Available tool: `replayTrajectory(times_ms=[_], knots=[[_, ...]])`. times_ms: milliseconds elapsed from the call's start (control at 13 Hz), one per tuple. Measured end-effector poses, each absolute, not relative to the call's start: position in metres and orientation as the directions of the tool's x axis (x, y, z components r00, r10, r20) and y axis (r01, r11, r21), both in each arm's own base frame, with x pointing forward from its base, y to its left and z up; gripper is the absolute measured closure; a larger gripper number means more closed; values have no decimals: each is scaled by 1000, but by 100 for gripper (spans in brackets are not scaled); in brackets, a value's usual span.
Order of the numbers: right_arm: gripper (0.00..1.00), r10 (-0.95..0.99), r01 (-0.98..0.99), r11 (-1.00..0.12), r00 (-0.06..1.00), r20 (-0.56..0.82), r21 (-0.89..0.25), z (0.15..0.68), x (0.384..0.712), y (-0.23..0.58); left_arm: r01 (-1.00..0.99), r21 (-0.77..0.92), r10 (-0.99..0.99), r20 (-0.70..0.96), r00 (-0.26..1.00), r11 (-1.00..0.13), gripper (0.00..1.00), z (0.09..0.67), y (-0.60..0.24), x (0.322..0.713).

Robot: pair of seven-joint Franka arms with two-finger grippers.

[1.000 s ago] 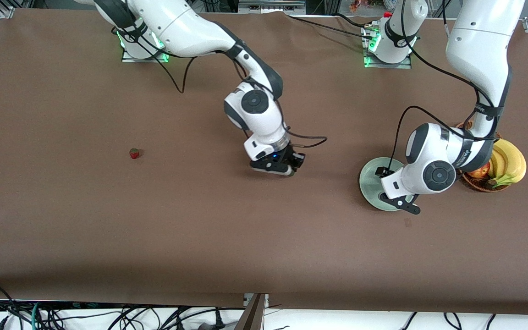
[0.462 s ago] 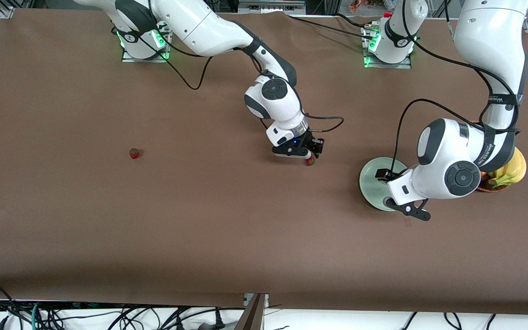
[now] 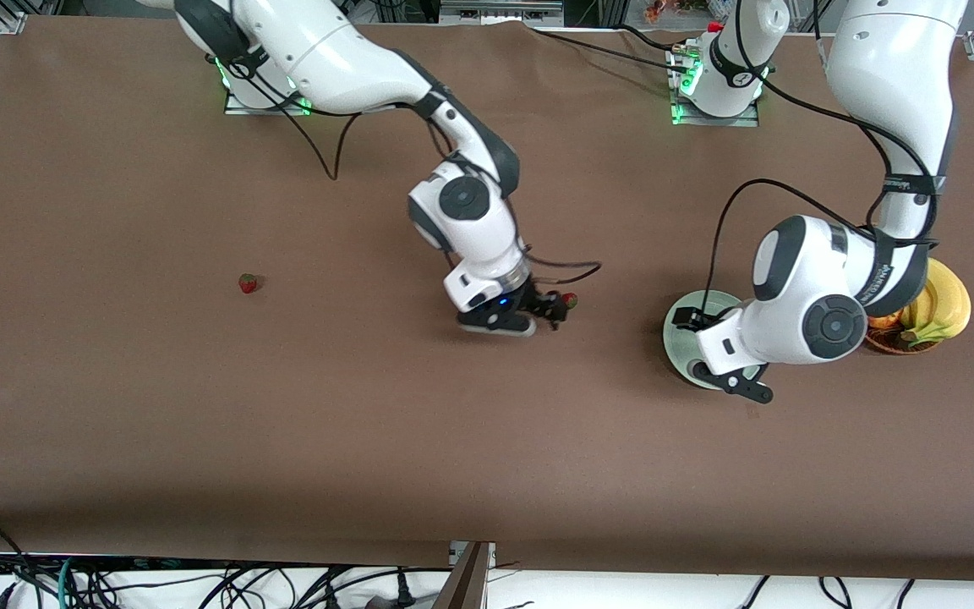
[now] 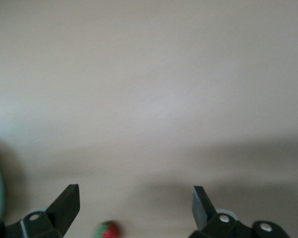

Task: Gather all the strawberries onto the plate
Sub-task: 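Grasp the second strawberry with the left gripper while the right gripper returns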

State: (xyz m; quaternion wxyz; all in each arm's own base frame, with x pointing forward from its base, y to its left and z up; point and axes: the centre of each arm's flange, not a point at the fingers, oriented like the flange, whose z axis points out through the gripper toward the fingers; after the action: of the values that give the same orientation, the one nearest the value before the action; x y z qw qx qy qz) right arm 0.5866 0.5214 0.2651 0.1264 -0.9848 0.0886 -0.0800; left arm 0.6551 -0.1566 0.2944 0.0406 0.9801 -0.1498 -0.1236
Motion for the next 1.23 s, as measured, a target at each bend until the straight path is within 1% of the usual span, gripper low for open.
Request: replayTrajectory(times_ms=[77, 231, 462, 692, 846, 923, 1000, 1077, 1231], knots=[[0, -138, -112, -972, 983, 118, -205, 277, 602, 495, -240, 101, -257, -238, 937, -966, 0, 291, -177, 650], [0, -36, -31, -994, 998, 50, -103, 299, 622, 446, -148, 65, -160, -228, 961, -987, 0, 279, -226, 635], [0, 13, 16, -1000, 993, -117, 19, 320, 647, 352, -32, 40, -39, -179, 983, -999, 0, 248, -292, 605], [0, 68, 84, -995, 961, -269, 47, 321, 671, 247, 25, 44, 19, -139, 990, -999, 0, 203, -337, 565], [0, 66, 89, -994, 947, -314, 58, 314, 678, 194, 20, 47, 14, -131, 991, -999, 0, 185, -347, 549], [0, 58, 86, -994, 942, -329, 70, 307, 677, 173, 15, 46, 8, -132, 991, -999, 5, 181, -349, 545], [0, 51, 82, -993, 941, -334, 80, 300, 672, 158, 9, 46, 2, -133, 991, -999, 5, 178, -352, 542], [0, 43, 75, -993, 944, -327, 87, 292, 665, 147, 5, 46, -2, -134, 991, -999, 15, 177, -354, 541], [0, 44, 75, -993, 950, -310, 90, 276, 643, 126, 3, 46, -3, -133, 991, -999, 40, 177, -355, 540]])
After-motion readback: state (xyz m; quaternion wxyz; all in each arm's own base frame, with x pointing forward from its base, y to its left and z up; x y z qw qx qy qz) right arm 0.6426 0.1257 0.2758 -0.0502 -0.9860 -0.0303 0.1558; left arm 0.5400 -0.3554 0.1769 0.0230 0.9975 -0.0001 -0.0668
